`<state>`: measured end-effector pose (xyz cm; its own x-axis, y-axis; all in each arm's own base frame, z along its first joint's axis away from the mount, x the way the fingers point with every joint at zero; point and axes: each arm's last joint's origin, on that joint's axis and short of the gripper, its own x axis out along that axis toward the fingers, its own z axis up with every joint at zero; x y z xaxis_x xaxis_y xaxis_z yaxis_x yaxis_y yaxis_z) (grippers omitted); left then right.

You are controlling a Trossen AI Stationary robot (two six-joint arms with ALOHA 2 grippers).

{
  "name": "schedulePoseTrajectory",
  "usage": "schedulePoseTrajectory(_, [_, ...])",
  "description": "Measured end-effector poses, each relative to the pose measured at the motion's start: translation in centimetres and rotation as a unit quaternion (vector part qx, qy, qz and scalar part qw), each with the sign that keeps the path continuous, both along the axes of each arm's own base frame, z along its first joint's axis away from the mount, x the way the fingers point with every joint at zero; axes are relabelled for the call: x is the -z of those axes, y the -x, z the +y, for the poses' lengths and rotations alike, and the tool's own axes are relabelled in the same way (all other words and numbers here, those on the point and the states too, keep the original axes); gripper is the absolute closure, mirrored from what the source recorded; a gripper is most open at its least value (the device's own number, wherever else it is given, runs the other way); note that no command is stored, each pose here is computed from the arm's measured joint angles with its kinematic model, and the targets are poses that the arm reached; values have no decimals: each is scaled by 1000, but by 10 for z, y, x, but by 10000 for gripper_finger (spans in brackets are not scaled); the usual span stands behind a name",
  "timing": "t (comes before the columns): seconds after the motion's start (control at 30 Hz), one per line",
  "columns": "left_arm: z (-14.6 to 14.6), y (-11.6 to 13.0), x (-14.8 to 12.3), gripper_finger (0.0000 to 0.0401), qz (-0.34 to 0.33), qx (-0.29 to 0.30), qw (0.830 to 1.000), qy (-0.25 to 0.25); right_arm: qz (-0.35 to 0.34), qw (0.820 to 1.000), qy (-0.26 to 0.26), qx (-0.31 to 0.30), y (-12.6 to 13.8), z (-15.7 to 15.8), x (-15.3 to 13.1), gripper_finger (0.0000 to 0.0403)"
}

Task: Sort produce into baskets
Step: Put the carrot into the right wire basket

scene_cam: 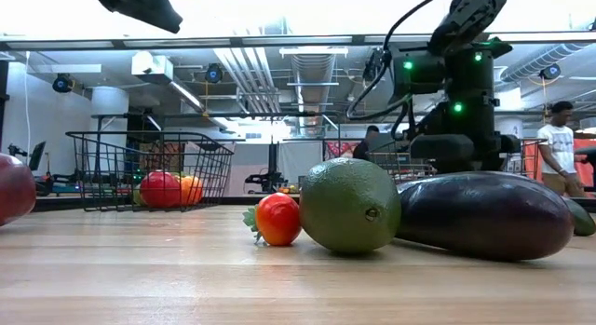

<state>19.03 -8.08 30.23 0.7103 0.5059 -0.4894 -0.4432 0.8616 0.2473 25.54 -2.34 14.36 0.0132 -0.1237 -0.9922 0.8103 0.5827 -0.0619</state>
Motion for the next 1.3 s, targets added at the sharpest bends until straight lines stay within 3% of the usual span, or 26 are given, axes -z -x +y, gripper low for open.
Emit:
schedulePoseTrajectory(0.53, [0,0,0,155,0,0,1000,0,-21,1000,12,-9,-5,-1,-2,310])
schedulePoseTrajectory(0.7, [0,0,0,155,0,0,1000,0,-49,998,15,-41,-17,-2,-19,316])
schedulePoseTrajectory(0.87, [0,0,0,155,0,-1,1000,0,-111,989,22,-92,-43,-2,-53,305])
schedulePoseTrajectory(1.1, [0,0,0,155,-1,-1,1000,1,-211,962,64,-161,-75,-8,-124,312])
schedulePoseTrajectory(1.3, [0,0,0,155,-4,-4,1000,5,-195,959,124,-161,-72,-28,-170,311])
